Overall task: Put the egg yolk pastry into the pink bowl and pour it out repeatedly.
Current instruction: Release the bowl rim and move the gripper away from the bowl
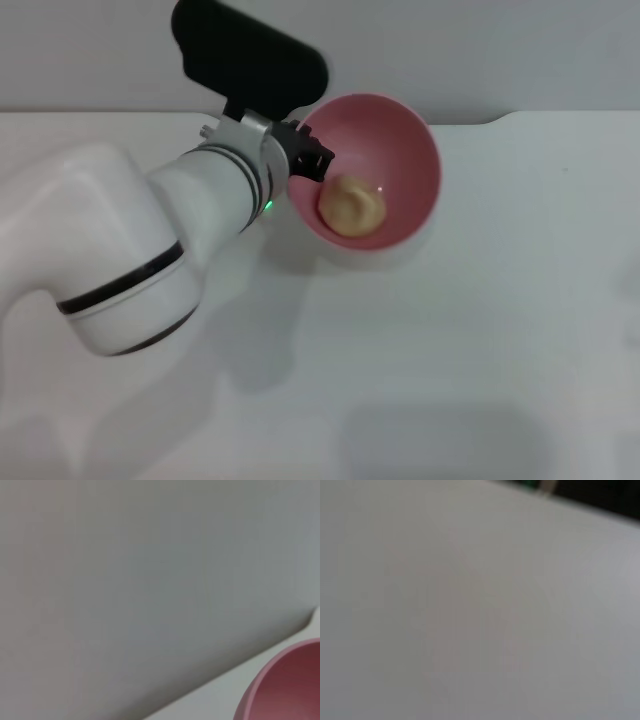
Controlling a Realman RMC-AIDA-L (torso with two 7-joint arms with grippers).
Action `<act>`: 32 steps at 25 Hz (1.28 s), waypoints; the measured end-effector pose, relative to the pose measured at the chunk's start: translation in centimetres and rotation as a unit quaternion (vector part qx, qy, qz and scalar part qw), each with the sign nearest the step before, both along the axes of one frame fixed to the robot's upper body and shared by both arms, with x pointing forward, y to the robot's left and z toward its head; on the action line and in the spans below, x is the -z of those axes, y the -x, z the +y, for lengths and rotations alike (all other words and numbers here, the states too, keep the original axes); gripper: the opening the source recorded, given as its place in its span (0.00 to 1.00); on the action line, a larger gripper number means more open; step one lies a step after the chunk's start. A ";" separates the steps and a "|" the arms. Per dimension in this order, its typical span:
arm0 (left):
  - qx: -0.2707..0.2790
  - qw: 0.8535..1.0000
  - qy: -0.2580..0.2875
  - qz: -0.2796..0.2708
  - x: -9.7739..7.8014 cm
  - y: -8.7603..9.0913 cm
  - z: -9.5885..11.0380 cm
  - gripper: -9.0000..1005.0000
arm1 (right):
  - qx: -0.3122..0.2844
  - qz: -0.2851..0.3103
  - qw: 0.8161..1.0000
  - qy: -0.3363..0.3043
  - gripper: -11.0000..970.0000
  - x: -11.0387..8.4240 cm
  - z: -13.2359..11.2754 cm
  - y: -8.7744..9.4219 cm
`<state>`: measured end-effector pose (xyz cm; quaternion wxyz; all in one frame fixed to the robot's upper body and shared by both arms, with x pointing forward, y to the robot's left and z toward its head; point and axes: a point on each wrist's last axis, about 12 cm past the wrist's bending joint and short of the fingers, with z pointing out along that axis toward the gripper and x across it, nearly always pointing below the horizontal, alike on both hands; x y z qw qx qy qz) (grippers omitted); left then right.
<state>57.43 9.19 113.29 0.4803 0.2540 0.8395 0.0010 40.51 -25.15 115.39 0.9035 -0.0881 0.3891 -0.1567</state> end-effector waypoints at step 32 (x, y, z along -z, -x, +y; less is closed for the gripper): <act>0.046 0.980 -0.015 0.193 -1.4 -0.5 0.7 0.01 | 0.104 0.071 0.992 -0.026 0.01 6.1 -4.5 1.8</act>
